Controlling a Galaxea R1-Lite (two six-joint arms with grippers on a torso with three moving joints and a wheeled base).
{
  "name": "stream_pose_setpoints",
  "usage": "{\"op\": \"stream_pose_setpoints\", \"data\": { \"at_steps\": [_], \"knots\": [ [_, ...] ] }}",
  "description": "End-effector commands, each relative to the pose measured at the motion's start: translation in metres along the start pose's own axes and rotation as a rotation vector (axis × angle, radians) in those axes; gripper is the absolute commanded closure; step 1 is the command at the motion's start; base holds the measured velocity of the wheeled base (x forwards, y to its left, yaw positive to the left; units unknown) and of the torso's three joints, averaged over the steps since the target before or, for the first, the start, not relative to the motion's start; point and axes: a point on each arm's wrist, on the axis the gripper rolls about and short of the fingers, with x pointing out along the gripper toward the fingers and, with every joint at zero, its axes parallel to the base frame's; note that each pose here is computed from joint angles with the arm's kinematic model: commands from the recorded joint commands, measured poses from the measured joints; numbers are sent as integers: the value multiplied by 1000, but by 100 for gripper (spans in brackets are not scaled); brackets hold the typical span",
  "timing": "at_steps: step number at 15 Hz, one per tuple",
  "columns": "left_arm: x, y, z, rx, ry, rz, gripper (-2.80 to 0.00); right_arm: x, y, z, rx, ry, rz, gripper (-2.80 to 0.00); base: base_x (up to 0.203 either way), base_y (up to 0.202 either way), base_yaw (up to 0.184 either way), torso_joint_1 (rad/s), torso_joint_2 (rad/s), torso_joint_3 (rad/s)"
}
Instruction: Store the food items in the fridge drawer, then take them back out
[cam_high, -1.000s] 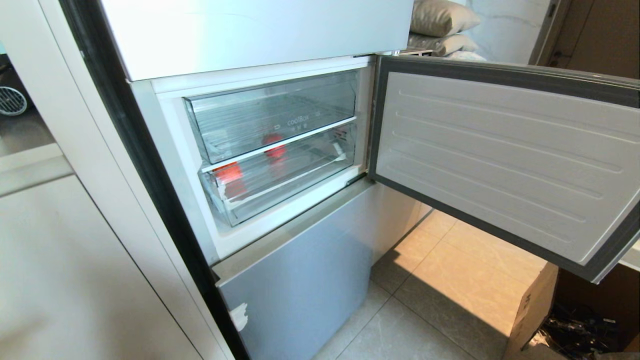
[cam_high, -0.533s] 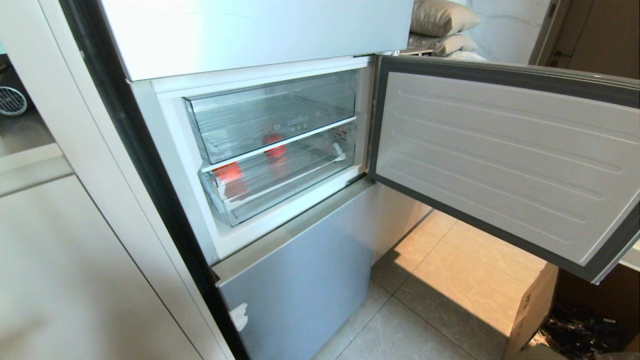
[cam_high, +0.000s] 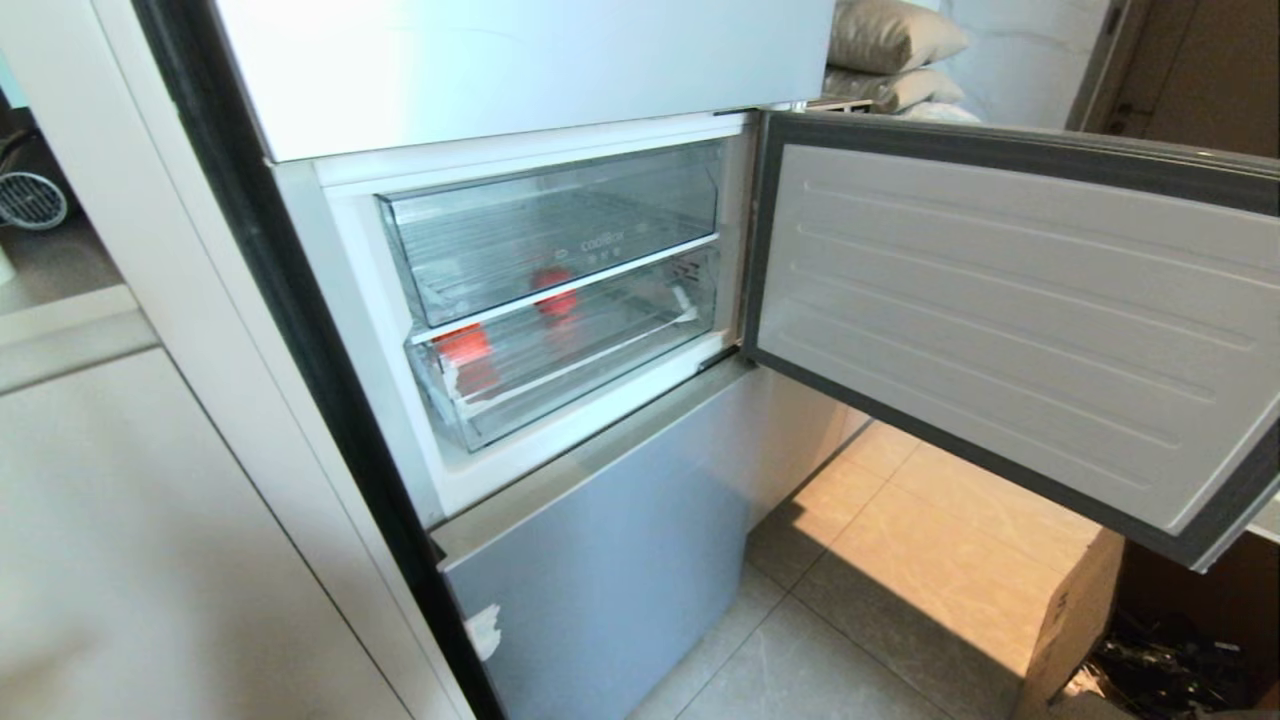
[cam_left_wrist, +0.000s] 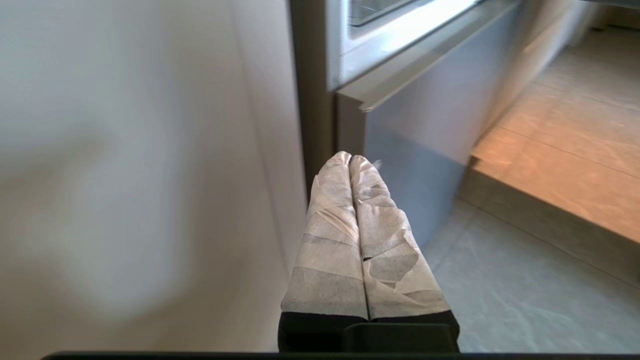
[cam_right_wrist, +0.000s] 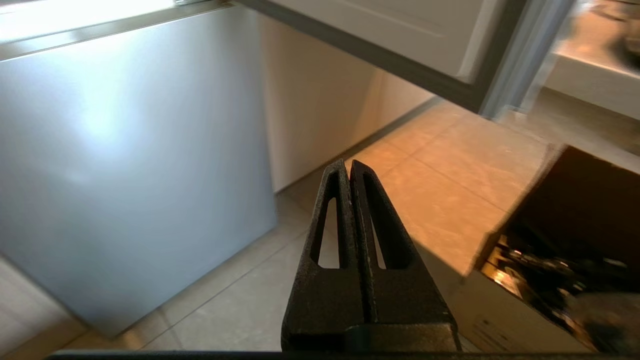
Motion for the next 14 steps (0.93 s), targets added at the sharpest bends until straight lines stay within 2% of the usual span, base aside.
{"op": "stream_pose_setpoints", "data": {
  "at_steps": [1,14],
  "knots": [
    [0,0,0,0,1,0,0,0,0,0,-1,1,0,0,5,-7,139,12,2,-1],
    [0,0,0,0,1,0,0,0,0,0,-1,1,0,0,1,-9,175,0,2,3]
  ]
}}
